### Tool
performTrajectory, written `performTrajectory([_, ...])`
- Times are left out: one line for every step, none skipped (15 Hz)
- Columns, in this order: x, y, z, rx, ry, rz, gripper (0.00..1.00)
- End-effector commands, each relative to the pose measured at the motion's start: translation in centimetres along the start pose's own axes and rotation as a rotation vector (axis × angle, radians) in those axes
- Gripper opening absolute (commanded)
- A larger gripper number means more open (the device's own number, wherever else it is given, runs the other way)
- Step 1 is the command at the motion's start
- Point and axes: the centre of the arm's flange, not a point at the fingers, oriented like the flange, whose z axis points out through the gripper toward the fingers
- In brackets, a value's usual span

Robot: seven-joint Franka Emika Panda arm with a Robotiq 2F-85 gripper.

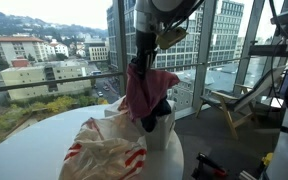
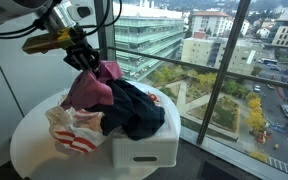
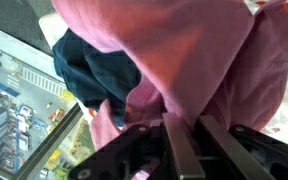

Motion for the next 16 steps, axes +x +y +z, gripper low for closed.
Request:
performTrajectory([-1.7, -2.5, -1.1, 0.073, 0.073, -0.168, 0.04])
performTrajectory([-1.6, -3.4, -0.9, 0.086, 0.089, -0.213, 0.04])
performTrajectory([-1.3, -4.0, -0.6, 0.107, 0.102, -0.254, 0.04])
performTrajectory([-0.9, -4.4, -0.4, 0.09, 0.119, -0.284, 0.04])
performTrajectory([-0.5, -4.7, -0.5, 0.064, 0.138, -0.309, 0.04])
performTrajectory([-0.2, -4.2, -1.1, 0.013, 0.152, -0.319, 0.04])
performTrajectory([0.0, -3.8, -1.6, -0.014, 0.161, -0.327, 0.04])
performTrajectory([0.0, -2.8, -2.7, -0.063, 0.169, -0.322, 0.04])
performTrajectory([0.1, -2.2, -3.3, -0.088, 0.176, -0.325, 0.04])
performTrajectory([0.1, -1.3, -4.3, -0.123, 0.199, -0.314, 0.04])
performTrajectory([0.1, -0.4, -5.0, -0.162, 0.218, -0.304, 0.04])
performTrajectory([0.0, 1.0, -5.6, -0.211, 0.233, -0.284, 0.04])
performTrajectory([-0.1, 2.3, -6.1, -0.249, 0.247, -0.261, 0.04])
performTrajectory([-0.4, 4.0, -6.5, -0.277, 0.26, -0.231, 0.04])
performTrajectory([-0.7, 5.4, -6.6, -0.301, 0.267, -0.206, 0.04])
performTrajectory([-1.0, 7.0, -6.2, -0.314, 0.264, -0.178, 0.04])
